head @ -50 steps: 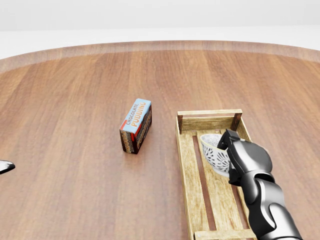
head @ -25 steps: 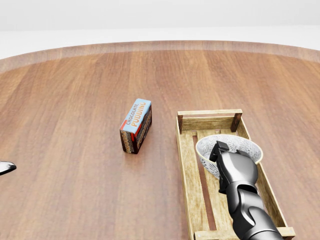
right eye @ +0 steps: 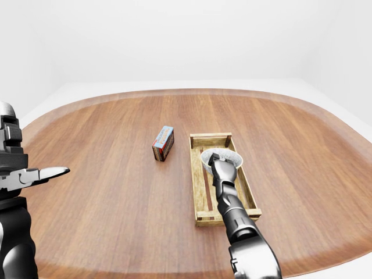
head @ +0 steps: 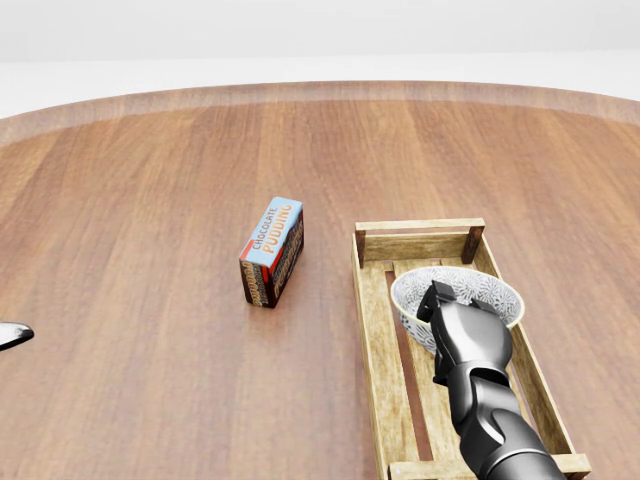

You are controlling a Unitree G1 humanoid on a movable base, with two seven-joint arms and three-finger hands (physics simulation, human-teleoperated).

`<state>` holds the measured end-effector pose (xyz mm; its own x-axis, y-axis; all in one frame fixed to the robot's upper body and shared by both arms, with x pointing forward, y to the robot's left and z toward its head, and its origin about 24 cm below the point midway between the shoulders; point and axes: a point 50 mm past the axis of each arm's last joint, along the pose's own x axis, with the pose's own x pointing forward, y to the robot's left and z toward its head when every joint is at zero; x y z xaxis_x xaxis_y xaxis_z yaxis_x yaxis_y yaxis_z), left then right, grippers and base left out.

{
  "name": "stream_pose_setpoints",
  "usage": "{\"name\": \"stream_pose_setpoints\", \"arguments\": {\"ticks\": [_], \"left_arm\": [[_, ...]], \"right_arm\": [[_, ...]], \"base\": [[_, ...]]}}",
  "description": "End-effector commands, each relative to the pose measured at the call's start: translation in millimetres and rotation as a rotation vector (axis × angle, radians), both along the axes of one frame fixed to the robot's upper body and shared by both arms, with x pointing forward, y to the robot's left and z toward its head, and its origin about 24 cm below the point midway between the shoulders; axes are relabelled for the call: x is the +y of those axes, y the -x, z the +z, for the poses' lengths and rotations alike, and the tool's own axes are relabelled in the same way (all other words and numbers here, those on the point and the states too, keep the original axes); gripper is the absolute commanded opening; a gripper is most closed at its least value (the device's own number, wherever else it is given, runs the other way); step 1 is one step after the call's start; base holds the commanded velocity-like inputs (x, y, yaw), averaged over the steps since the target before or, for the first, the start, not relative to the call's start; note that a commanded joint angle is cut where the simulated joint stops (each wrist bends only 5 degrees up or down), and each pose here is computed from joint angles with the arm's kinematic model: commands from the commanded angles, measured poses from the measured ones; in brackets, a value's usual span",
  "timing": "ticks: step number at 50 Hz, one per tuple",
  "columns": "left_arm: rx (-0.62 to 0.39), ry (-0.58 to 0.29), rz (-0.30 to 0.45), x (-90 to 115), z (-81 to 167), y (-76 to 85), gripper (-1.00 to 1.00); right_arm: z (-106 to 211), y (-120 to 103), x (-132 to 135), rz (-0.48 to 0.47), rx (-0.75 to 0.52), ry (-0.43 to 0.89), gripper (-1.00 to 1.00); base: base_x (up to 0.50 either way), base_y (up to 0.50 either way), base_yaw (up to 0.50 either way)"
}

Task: Pick up the bowl on the left and put it in the tray.

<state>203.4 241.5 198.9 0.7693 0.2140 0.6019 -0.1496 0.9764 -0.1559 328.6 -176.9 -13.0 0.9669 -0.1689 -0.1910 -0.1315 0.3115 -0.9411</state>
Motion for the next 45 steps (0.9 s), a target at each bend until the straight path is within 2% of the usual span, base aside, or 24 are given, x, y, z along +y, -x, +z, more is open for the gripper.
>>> {"name": "stream_pose_setpoints", "arguments": {"ticks": [1, 2, 3, 4, 16, 25, 26, 36, 43, 44, 45], "left_arm": [[0.0, 0.0, -0.001, 0, 0, -0.2, 1.0], [0.0, 0.0, -0.001, 0, 0, -0.3, 1.0], [0.061, 0.002, -0.008, -1, -13, -3.6, 1.0], [0.015, -0.001, -0.003, -1, -3, -0.8, 1.0], [-0.009, -0.002, -0.001, -1, 2, 1.4, 1.0], [0.0, -0.001, -0.004, -2, 0, 0.1, 1.0], [0.0, -0.003, -0.006, -3, 0, 0.8, 1.0], [0.007, -0.006, -0.007, -3, -1, -0.9, 1.0], [0.007, -0.006, -0.007, -3, -1, -0.9, 1.0], [0.006, -0.005, -0.005, -2, -2, 0.3, 1.0], [0.006, -0.004, -0.005, -2, -2, 0.4, 1.0]], "right_arm": [[-21, 17, -26, -0.085, 0.1, 0.019, -0.96], [-21, 17, -26, -0.085, 0.1, 0.018, -0.96], [-21, 18, -27, -0.087, 0.102, 0.014, 0.61], [-21, 18, -27, -0.087, 0.101, 0.011, 1.0], [-14, 19, -19, -0.033, 0.072, -0.006, 1.0], [0, 25, -9, 0.045, 0.037, -0.009, 1.0], [10, 27, -3, 0.09, 0.016, 0.0, 1.0], [69, 26, 18, 0.21, -0.08, 0.069, 1.0], [69, 26, 17, 0.203, -0.079, 0.071, 1.0], [105, 37, 36, 0.285, -0.144, 0.12, 1.0], [107, 38, 36, 0.28, -0.145, 0.123, 1.0]], "base": [[0.01, 0.0, 0.0], [0.0, 0.0, 0.0], [0.0, 0.0, 0.0], [0.0, 0.0, 0.0], [0.0, 0.0, 0.0], [0.0, 0.0, 0.0], [0.0, 0.0, 0.0], [0.0, 0.0, 0.0], [0.0, 0.0, 0.0], [0.0, 0.0, 0.0], [0.0, 0.0, 0.0]]}}
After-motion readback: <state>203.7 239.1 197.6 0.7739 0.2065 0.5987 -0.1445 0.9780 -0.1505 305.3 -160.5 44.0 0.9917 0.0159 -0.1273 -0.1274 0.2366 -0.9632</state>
